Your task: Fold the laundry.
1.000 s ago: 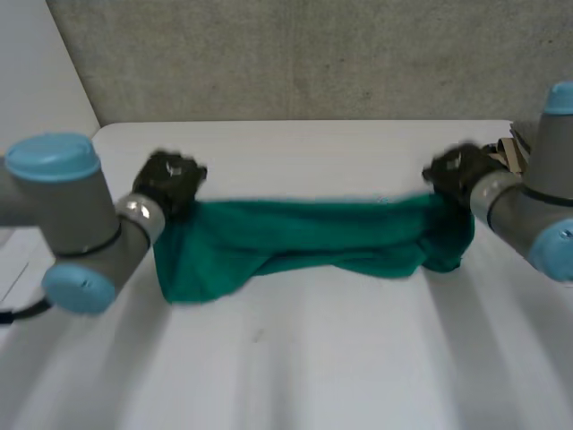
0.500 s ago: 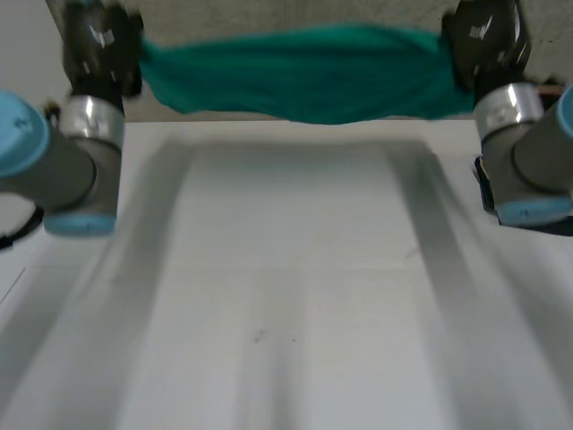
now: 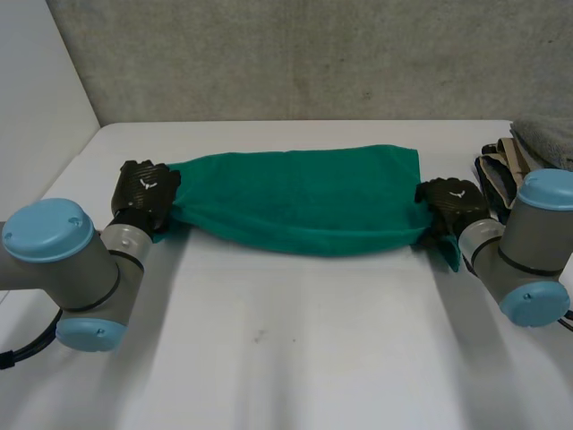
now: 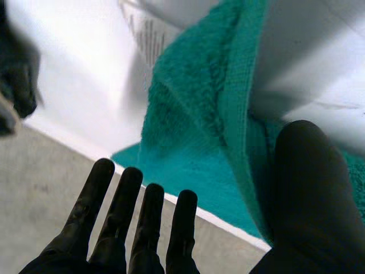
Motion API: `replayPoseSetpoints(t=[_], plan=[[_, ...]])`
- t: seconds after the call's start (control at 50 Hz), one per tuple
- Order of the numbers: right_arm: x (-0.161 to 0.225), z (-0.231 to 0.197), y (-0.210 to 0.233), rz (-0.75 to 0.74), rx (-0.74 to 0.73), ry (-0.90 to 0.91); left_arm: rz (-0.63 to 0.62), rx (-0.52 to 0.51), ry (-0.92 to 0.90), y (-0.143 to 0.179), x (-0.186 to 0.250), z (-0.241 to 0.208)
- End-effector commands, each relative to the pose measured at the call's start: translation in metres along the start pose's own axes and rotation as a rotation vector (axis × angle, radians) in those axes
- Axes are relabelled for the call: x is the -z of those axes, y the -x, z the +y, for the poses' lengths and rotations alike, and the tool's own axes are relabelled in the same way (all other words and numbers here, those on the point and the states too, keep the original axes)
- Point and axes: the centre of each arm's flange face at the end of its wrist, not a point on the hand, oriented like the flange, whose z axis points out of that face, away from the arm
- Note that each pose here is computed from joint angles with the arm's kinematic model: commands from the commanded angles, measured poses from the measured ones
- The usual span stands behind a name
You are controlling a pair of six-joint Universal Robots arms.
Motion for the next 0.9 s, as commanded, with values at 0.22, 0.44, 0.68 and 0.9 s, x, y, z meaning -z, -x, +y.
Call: replayPoseSetpoints(t=[0.22,0.44,0.68,0.9], plan=[[0.006,0.005,-0.03,0.097,-0.179,0.133,0.029,-0.001,0.075,0.003,0.016,0.003],[0.067,-0.018,-0.019,-0.056,0.341,0.258,0.147,-0.011,0.286,0.008,0.078,-0.007],[0.165,-0.014,-0.007,-0.324,0.686,0.624,0.408,-0.266,0.617,0.012,0.16,0.002],[0.114,-0.01,-0.009,-0.201,0.769,0.462,0.189,-0.288,0.344,0.021,0.086,-0.005]])
